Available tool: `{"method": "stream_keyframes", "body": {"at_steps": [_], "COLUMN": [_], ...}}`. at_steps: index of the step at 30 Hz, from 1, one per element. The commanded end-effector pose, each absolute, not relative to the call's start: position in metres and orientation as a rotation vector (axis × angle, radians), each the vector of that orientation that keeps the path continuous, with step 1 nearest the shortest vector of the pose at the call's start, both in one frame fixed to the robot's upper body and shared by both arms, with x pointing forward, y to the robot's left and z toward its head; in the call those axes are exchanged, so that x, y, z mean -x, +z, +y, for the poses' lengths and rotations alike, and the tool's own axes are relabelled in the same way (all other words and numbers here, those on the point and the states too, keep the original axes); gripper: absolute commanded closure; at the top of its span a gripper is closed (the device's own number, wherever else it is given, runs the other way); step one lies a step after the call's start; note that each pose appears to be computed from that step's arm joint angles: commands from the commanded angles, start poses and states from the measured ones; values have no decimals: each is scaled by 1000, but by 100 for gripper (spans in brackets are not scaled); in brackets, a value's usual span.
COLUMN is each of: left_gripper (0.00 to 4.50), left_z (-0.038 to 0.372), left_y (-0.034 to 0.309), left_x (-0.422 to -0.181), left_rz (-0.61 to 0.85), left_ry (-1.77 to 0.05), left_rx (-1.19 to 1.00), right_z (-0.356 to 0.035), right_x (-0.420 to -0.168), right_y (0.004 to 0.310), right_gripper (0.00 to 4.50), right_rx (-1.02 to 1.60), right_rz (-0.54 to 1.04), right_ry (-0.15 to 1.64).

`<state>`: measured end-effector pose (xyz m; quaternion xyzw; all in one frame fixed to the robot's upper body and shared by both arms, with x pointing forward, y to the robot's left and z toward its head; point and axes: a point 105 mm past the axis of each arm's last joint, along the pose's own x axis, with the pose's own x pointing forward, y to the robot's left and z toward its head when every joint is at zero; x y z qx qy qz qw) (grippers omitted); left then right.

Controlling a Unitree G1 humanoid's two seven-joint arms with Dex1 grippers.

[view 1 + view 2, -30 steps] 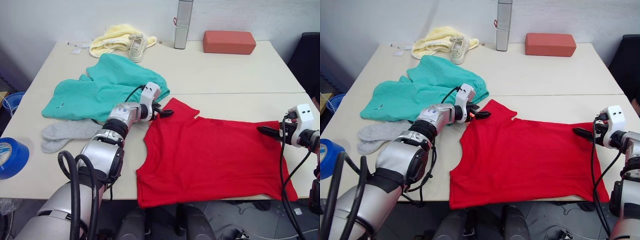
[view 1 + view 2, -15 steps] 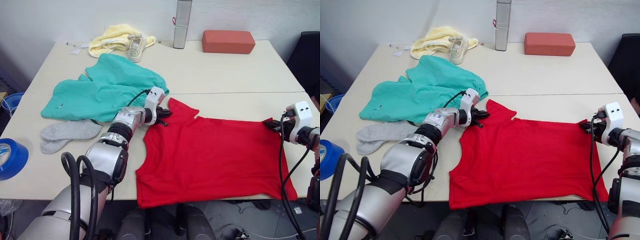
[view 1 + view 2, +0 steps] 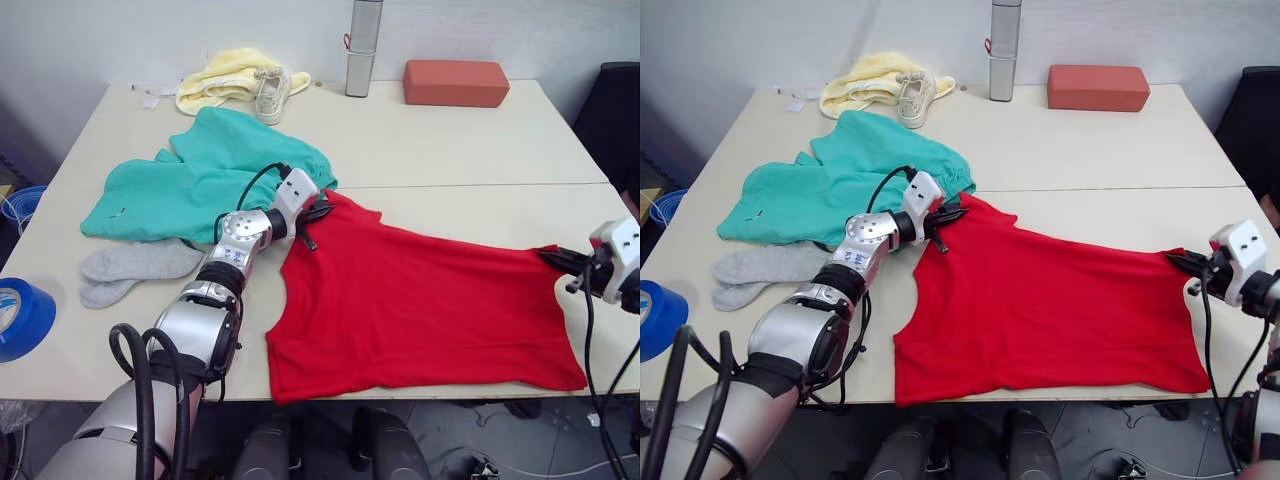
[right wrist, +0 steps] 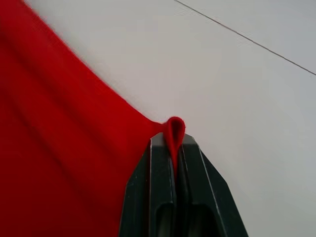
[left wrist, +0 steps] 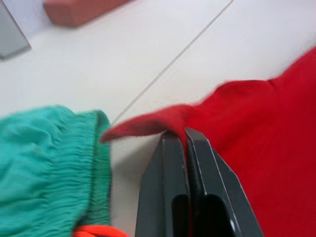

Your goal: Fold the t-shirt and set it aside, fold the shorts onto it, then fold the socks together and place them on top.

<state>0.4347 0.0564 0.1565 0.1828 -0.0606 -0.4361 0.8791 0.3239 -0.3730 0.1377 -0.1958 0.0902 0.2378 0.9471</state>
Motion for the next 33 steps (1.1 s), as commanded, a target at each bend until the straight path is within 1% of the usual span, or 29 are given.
{"method": "stream_keyframes", "body": {"at_steps": [1,6,10,16,21,26,29,33], "left_gripper": [448,448,448,448,448,448,384,260], "left_z": [58,62,68,71,72,70,71,79], "left_y": [175,167,163,146,139,131,127,126], "left_x": [-429,-415,-407,-395,-390,-385,-381,-377], "left_rz": [-273,-358,-406,-410,-412,-389,-369,-352], "left_ry": [-911,-943,-949,-997,-1013,-1061,-1100,-1128], "left_rx": [-451,-534,-563,-633,-658,-647,-621,-586], "right_z": [-379,-374,-368,-363,-360,-359,-356,-355], "right_x": [-314,-302,-300,-294,-288,-279,-272,-262], "right_y": [157,145,148,140,130,122,118,118], "right_gripper": [447,447,447,447,447,447,450,352], "right_rx": [466,537,586,653,715,724,680,660], "right_rz": [86,53,-20,-41,-8,13,25,40], "right_ry": [473,510,503,507,548,580,624,672]}}
